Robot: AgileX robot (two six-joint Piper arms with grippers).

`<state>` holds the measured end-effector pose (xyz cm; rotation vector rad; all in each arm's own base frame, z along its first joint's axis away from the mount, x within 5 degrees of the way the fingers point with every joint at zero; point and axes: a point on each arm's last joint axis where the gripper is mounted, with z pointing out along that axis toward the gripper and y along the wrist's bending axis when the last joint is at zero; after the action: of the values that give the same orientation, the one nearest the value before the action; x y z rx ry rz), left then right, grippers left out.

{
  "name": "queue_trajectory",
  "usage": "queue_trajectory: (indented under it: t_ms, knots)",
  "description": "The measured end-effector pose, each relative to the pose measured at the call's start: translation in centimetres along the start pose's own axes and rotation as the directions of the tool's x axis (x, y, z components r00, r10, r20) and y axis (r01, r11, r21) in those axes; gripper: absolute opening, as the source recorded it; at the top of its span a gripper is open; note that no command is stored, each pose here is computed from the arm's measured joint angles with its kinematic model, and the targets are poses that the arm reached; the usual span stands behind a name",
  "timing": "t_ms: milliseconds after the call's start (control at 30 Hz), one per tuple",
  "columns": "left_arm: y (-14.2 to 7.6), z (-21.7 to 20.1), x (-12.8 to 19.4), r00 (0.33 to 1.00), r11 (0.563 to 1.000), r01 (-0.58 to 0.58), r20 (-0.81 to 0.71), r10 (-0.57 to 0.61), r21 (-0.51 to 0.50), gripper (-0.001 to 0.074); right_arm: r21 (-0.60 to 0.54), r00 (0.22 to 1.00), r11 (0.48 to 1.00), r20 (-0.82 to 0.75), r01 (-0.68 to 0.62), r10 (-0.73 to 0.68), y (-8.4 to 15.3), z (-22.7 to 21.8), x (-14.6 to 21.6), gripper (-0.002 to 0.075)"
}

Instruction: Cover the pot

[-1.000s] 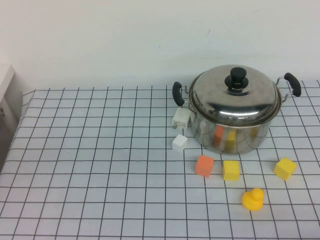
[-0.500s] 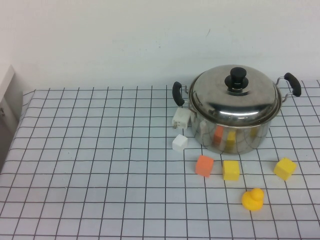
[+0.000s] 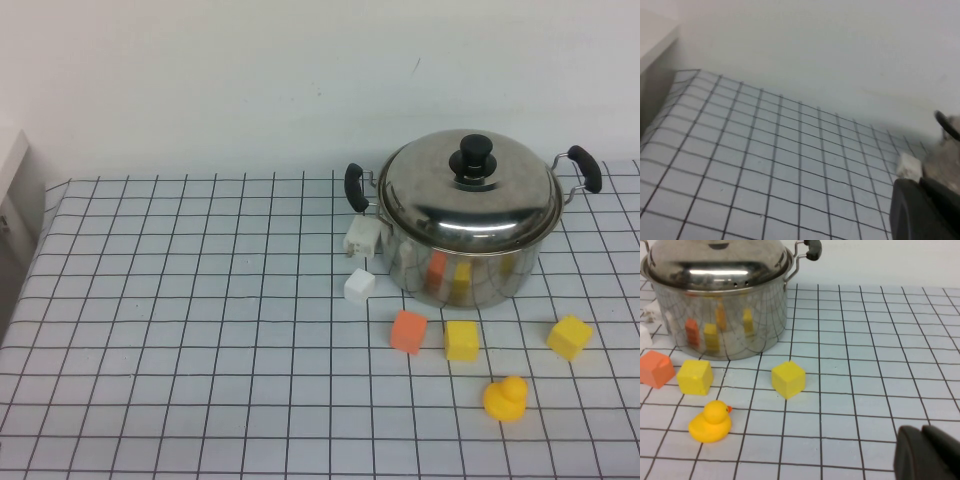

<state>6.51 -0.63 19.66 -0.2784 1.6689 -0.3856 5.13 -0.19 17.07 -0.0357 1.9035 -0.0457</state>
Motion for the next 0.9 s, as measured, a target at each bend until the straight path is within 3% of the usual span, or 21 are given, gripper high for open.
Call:
queue_trajectory:
  t_ms: [233,533,900]
  knots:
    - [0.4,-0.6,0.0,0.997,0.999,0.017,0.070,-0.014,-0.043,-0.0001,0.000,1.000,1.000,0.000,0.000,0.000,0.0,0.0,0.0,0.0009]
    - [0.7,-0.9,2.0,0.992,0.997,0.016,-0.128,-0.025,-0.074,-0.0001,0.000,1.000,1.000,0.000,0.000,0.000,0.0,0.0,0.0,0.0009]
    - [0.6,-1.0,2.1,0.988,0.996,0.048,-0.143,-0.057,-0.070,-0.0001,0.000,1.000,1.000,0.000,0.000,0.000,0.0,0.0,0.0,0.0009]
